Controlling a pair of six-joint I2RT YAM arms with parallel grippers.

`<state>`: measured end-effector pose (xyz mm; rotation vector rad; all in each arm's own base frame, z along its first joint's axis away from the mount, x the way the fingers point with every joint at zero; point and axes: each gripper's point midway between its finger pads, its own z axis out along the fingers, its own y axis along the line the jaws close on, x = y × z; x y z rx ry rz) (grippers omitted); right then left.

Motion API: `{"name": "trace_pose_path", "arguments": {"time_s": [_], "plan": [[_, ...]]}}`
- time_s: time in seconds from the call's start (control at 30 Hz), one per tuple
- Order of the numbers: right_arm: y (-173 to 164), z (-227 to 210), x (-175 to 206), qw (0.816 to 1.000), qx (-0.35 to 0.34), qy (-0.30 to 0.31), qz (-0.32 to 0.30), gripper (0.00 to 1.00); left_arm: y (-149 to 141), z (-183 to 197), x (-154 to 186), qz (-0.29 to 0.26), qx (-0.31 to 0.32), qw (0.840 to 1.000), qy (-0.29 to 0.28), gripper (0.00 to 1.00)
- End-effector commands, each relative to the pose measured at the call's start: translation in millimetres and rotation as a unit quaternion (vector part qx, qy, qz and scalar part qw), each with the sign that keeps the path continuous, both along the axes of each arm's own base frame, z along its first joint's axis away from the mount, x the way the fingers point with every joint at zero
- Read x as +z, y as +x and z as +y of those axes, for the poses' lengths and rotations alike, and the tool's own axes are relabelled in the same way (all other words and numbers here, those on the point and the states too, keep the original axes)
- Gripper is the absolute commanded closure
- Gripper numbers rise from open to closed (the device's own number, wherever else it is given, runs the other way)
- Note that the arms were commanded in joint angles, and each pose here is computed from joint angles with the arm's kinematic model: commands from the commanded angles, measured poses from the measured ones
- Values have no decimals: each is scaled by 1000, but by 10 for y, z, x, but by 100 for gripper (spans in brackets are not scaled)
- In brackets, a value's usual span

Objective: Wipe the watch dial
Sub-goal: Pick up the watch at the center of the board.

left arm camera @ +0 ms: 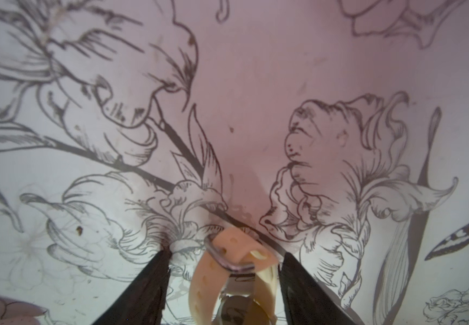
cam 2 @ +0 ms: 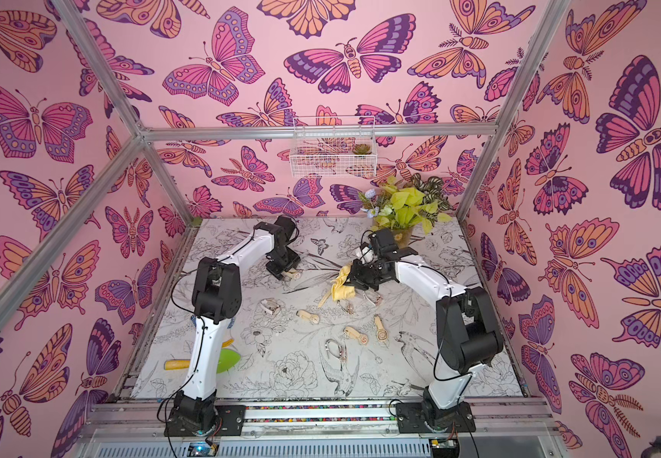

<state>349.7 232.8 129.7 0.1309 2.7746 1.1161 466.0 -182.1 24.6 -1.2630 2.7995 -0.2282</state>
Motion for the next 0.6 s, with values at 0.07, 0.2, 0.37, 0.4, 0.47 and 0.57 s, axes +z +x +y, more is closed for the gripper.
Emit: {"name": "trace_pose_path", "arguments": {"time_s": [0.07, 0.2, 0.37, 0.4, 0.47, 0.57], "plan": [[11, -37, 14, 1000, -6, 3, 2, 100, -133, 98, -241, 35, 4, 999, 13, 45], [26, -35, 28, 1000, -9, 3, 0, 100, -162, 84, -282, 33, 7, 999, 5, 54], [33, -41, 23, 1000, -14, 4, 2, 100, -200, 48, -331, 35, 14, 999, -7, 70], [37, -40, 21, 1000, -15, 4, 2, 100, -213, 34, -334, 35, 16, 999, -11, 75], [37, -33, 25, 1000, -16, 6, 3, 100, -239, 17, -359, 35, 20, 999, -18, 83], [45, -17, 31, 1000, -15, 8, 2, 100, -266, -22, -366, 33, 23, 999, -28, 96]]}}
